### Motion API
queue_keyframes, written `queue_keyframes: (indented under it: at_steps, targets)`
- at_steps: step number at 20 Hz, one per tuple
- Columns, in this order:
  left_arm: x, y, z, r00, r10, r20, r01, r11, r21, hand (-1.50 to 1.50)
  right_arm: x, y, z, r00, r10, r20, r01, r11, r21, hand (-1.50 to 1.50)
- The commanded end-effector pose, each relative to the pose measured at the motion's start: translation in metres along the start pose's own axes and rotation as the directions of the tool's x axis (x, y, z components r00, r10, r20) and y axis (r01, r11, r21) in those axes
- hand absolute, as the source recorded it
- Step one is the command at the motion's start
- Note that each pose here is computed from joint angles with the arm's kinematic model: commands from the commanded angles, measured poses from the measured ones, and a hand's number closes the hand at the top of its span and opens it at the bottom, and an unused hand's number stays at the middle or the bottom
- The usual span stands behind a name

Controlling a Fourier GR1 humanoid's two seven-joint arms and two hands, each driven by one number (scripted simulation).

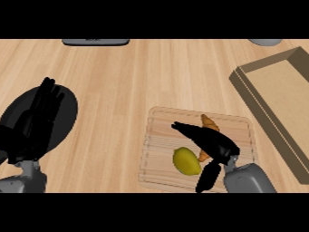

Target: Pick the lemon from the cutting board and place it in the cardboard box

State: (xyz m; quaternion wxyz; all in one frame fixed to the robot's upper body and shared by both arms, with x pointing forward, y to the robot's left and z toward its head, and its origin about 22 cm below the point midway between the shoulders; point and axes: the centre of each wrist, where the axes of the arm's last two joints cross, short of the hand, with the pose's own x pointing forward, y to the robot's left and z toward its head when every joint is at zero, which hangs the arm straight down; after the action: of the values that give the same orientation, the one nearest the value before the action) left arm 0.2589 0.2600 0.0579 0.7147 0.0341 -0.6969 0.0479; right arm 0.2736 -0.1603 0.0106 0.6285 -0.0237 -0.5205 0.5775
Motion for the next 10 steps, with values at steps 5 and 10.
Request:
queue_keyframes:
  at_steps: [5,10]
  targets:
    - [0.001,-0.002,-0.006,1.0,-0.008,0.002,0.008,1.0,-0.018,0.0,-0.005,0.005,0.0,1.0,0.019,0.025,-0.018,0.999,-0.027,-1.5]
    - [-0.027,0.003,-0.001,1.0,0.015,0.001,-0.015,1.0,0.002,0.0,0.008,0.027,-0.006,0.987,0.139,0.085,-0.137,0.99,-0.023,1.5]
